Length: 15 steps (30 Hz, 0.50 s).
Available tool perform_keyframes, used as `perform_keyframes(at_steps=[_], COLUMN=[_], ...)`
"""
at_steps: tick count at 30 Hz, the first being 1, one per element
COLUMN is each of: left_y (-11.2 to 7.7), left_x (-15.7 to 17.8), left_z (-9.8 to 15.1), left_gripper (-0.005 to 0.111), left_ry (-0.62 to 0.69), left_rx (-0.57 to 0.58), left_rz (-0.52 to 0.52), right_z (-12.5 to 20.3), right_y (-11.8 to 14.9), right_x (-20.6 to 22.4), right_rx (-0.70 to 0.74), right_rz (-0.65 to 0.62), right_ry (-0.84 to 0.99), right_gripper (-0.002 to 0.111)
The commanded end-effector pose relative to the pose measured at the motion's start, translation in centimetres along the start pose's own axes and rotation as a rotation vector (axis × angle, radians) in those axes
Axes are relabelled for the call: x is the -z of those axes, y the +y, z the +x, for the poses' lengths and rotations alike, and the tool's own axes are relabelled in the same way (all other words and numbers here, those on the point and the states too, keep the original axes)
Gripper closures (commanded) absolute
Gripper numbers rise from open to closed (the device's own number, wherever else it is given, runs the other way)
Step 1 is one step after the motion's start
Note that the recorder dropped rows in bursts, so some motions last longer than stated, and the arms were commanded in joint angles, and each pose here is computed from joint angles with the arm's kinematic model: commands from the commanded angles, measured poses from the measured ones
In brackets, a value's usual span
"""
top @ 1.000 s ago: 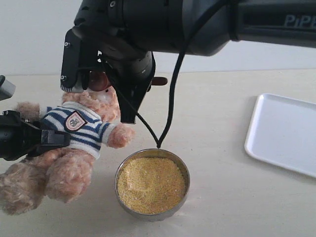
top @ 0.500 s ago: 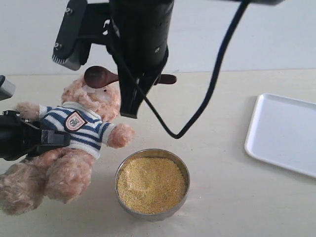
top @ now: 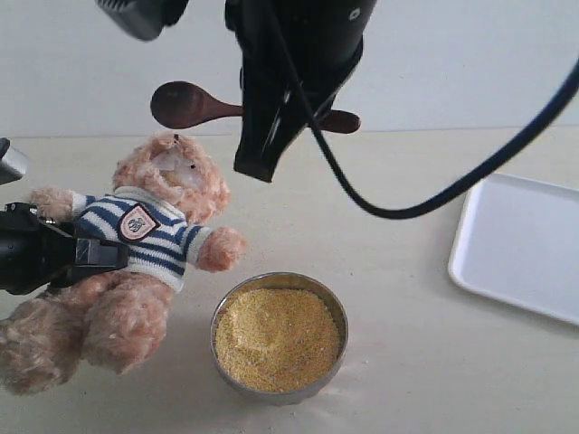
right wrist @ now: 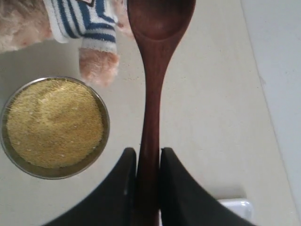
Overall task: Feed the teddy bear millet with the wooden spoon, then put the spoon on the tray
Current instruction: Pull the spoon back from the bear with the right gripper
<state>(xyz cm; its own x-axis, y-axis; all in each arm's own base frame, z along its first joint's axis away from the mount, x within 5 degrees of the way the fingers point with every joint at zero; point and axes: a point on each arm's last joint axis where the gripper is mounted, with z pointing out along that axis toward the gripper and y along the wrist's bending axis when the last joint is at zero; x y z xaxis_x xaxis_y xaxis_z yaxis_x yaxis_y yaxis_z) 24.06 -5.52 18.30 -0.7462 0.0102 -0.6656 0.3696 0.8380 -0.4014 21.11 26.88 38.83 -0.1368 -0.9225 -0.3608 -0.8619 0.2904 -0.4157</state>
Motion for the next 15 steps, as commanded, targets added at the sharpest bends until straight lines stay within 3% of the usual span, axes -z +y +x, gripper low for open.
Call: perform_keyframes(at_steps=[1, 8, 15], left_y=[-0.3, -0.2, 0.0], left_x=[0.0, 0.0, 0.0], left_z=[0.0, 0.0, 0.0], left_gripper=[0.102, 0.102, 0.102], left_ry=[-0.001, -0.002, -0.003], left_rx=[0.004, -0.004, -0.004], left_rz=[0.019, 0.017, -0.005], right_z=[1.5, 4.9, 7.8], right_y=[-1.6, -3.4, 0.6], right_x=[2.0, -0.6, -5.2], right_rx=[-0.115, -0.255, -0.244], right_rz=[-0.071, -0.094, -0.277], right_ry=[-0.068, 0.044, 0.214], right_gripper=[0.109, 0.109, 0.109])
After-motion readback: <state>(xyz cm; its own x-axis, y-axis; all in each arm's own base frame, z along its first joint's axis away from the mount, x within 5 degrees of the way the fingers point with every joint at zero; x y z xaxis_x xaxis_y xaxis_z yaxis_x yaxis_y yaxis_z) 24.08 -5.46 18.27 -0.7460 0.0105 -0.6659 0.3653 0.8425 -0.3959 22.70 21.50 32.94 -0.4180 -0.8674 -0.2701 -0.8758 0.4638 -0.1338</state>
